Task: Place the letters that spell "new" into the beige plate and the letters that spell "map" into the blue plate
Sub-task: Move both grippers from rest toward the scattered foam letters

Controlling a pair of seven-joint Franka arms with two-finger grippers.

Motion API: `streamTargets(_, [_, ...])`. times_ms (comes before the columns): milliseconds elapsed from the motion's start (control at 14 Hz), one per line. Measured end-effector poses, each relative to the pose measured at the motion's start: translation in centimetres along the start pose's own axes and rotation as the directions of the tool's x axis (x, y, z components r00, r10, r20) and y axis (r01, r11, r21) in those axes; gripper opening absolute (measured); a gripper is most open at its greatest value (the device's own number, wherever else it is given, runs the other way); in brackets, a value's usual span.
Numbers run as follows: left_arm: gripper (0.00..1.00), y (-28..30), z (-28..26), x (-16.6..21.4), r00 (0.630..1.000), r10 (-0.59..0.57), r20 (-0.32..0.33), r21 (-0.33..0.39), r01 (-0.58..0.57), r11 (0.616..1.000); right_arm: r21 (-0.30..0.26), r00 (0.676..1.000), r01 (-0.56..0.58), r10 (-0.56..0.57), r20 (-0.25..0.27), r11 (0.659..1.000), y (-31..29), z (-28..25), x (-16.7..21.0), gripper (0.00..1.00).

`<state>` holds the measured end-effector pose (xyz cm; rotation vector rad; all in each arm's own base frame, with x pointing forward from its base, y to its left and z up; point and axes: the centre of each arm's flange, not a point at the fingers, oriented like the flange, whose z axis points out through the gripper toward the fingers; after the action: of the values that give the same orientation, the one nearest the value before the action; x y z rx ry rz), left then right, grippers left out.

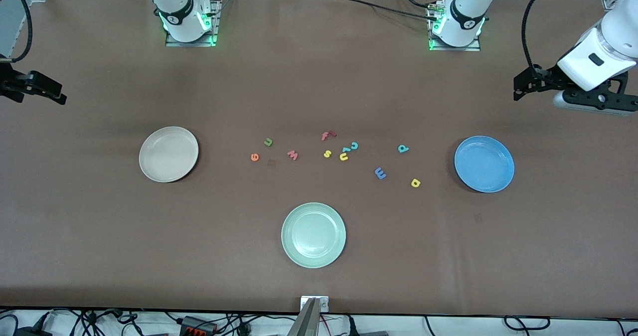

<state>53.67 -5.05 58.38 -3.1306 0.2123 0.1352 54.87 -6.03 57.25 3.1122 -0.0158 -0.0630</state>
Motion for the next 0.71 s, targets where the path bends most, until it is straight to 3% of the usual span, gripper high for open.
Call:
streamTargets(357, [1.0, 4.4, 6.8, 3.1, 0.988, 0.07, 0.14, -0.01, -0.069, 0.998, 0.0, 0.984, 0.138, -0.137, 0.113, 0.99, -8.1, 7.1, 3.1, 1.0])
streamTargets(429, [1.0, 5.1, 8.5, 4.0, 0.988, 0.036, 0.153, -0.013, -0.034, 0.999, 0.009, 0.976, 0.171, -0.171, 0.137, 0.985, -10.6, 9.0, 3.7, 1.0])
streamTargets(571, [1.0, 6.4, 11.1, 5.8, 0.978, -0.127, 0.165, -0.071, 0.14, 0.988, 0.055, 0.961, 0.22, -0.226, 0.157, 0.974, -15.4, 13.2, 4.6, 1.0])
streamTargets(714, [1.0, 7.9, 13.9, 7.6, 0.937, -0.294, 0.19, -0.137, 0.322, 0.937, 0.071, 0.948, 0.272, -0.28, 0.149, 0.96, -20.0, 18.0, 5.1, 1.0])
